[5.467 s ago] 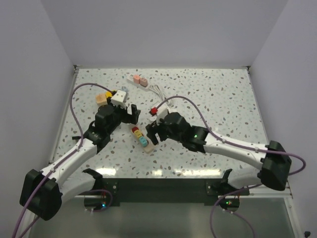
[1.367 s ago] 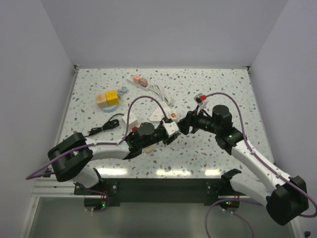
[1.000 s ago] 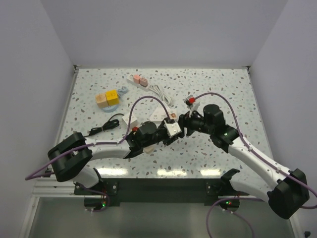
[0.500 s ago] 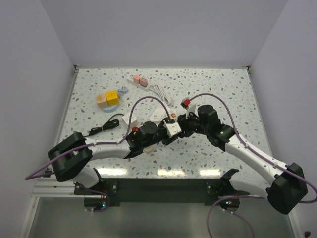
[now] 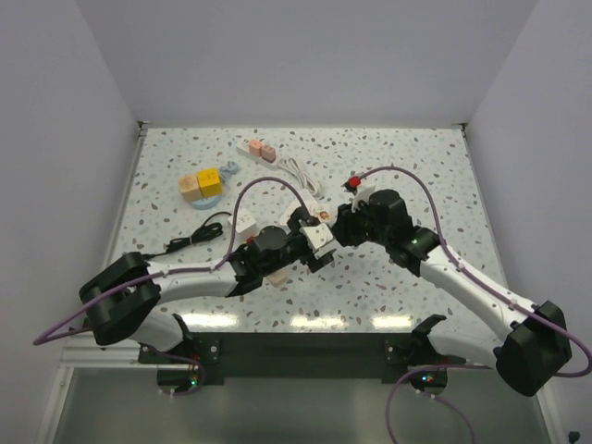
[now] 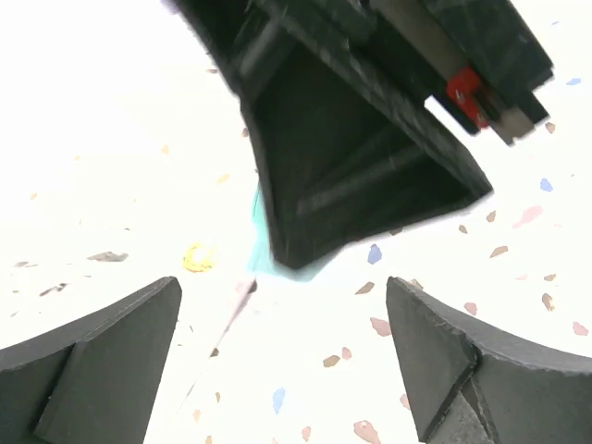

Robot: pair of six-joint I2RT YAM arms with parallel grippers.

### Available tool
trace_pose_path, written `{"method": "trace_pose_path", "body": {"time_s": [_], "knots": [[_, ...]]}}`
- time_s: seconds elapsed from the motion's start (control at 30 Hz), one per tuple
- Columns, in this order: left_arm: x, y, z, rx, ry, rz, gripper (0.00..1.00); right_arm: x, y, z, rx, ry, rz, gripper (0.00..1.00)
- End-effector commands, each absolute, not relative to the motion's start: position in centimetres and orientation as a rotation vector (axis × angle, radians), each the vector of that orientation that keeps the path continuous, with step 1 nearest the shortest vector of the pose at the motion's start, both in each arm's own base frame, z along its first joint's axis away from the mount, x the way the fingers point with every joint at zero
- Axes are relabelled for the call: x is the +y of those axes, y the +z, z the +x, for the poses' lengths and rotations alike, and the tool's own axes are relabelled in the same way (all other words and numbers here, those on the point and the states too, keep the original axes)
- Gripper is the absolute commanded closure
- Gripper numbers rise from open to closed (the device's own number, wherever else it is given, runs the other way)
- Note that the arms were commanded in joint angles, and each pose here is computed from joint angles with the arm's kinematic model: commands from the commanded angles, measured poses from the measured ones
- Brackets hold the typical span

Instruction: Insert the plug

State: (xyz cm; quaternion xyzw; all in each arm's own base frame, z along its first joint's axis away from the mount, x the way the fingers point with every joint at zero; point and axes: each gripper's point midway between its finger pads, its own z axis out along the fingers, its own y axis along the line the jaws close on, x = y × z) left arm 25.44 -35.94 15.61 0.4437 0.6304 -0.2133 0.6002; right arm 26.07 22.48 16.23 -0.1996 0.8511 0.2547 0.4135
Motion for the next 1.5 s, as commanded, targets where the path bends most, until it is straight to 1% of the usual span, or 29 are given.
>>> {"method": "trace_pose_path", "body": {"time_s": [0.0, 0.1, 0.2, 0.3, 0.53, 0.73, 0.83, 1.07, 1.13, 1.27, 1.37, 1.47], "knots": [[-35.2, 17.8, 25.7, 1.419, -0.481, 0.955, 0.02, 20.1, 20.9, 29.0, 2.018, 0.510, -0.388, 1.00], [-33.8, 17.5, 26.2, 1.434, -0.413, 0.936, 0.00, 18.1, 21.9, 30.1, 2.004, 0.412, -0.334, 1.00], [-32.6, 17.0, 27.9, 1.463, -0.289, 0.912, 0.00, 16.2, 22.9, 30.5, 1.976, 0.362, -0.276, 1.00], [-32.1, 16.6, 29.7, 1.471, -0.191, 0.911, 0.00, 14.7, 23.9, 30.1, 1.939, 0.350, -0.237, 1.00], [-33.4, 15.7, 33.9, 1.442, -0.086, 1.011, 0.00, 13.5, 24.5, 28.5, 1.910, 0.362, -0.222, 1.00], [-35.5, 14.9, 35.1, 1.390, -0.161, 1.139, 0.00, 13.5, 24.9, 27.6, 1.890, 0.385, -0.236, 1.00], [-35.7, 13.9, 35.5, 1.421, -0.180, 1.197, 0.00, 13.5, 24.9, 27.4, 1.886, 0.393, -0.242, 1.00], [-36.8, 11.1, 34.2, 1.495, -0.358, 1.357, 0.01, 14.0, 24.3, 27.6, 1.895, 0.408, -0.256, 1.00], [-36.6, 9.7, 34.7, 1.540, -0.351, 1.373, 0.02, 14.1, 24.0, 27.6, 1.901, 0.409, -0.259, 1.00], [-37.0, 8.9, 36.0, 1.570, -0.338, 1.373, 0.03, 14.2, 23.8, 27.7, 1.901, 0.413, -0.266, 1.00], [-37.1, 7.8, 36.7, 1.623, -0.319, 1.378, 0.06, 14.2, 23.9, 27.6, 1.894, 0.416, -0.267, 1.00], [-36.9, 6.8, 37.4, 1.678, -0.285, 1.356, 0.24, 14.1, 24.1, 27.6, 1.888, 0.416, -0.267, 1.00]]}}
